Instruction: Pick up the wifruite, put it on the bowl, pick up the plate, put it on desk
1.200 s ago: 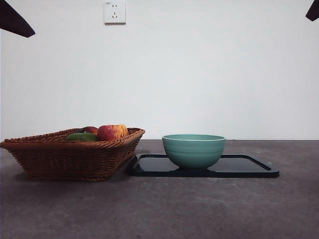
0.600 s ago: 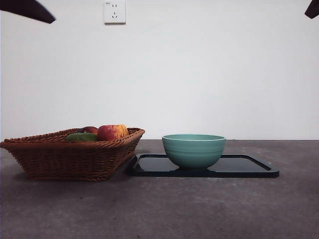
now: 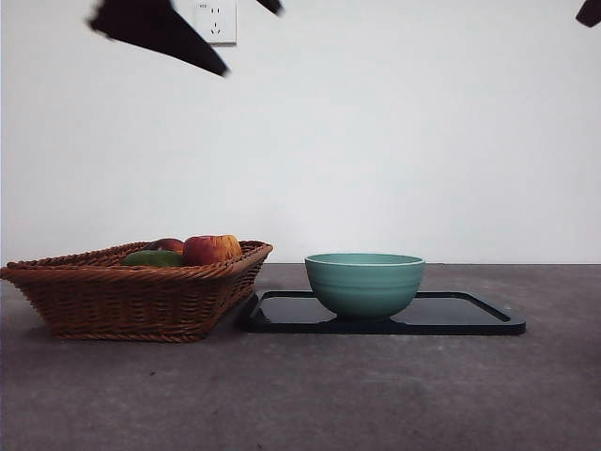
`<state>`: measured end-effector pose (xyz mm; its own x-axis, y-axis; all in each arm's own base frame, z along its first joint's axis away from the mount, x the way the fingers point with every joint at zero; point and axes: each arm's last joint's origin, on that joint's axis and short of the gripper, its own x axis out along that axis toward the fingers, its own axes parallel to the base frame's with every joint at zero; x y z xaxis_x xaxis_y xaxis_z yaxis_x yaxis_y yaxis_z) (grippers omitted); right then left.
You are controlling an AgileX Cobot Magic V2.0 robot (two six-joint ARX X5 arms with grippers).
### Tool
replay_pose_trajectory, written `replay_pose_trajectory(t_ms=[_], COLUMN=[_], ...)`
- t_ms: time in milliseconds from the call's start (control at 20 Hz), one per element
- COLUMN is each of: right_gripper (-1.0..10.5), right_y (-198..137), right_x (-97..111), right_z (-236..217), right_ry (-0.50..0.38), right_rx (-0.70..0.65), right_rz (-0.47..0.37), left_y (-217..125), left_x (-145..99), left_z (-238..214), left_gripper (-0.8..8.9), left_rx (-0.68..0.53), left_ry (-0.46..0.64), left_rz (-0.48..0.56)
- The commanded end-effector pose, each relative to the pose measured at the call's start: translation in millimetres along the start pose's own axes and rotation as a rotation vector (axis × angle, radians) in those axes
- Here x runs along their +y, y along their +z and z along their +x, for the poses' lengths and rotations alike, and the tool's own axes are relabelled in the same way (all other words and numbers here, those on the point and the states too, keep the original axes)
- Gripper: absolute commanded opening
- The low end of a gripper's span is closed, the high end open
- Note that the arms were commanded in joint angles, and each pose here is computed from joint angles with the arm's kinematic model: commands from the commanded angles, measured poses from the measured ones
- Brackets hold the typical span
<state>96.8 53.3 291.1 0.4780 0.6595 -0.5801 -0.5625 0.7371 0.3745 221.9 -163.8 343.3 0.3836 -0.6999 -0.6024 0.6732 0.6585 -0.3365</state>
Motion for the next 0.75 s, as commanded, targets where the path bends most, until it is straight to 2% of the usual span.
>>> replay_pose_trajectory(t_ms=[50,350,550,750], right_gripper=[2.3,2.3,2.3,2.3], right_y=[1.6,0.4,-0.8,-2.9], right_x=[1.5,2.2,2.6,2.4], right_z=[-0.3,-1.4,-2.7,-2.9], right_ry=[0.025,0.037,0.035,0.031], right_rx=[-0.003,0.0,0.001,0.019], right_rz=[-0.018,-0.017,-0.017,-0.008], left_y=[24.0,53.8,56.9,52.8], left_x=[3.5,21.7,33.2,39.0], left_z=[25.3,97.8,141.8,176.4], left_gripper=[3.71,3.7,3.71,3.7], left_rx=[0.01,0.076,0.093,0.102], left_ry=[-0.002,0.055,0.061,0.088], left_rz=[0.055,0.116,0.137,0.201])
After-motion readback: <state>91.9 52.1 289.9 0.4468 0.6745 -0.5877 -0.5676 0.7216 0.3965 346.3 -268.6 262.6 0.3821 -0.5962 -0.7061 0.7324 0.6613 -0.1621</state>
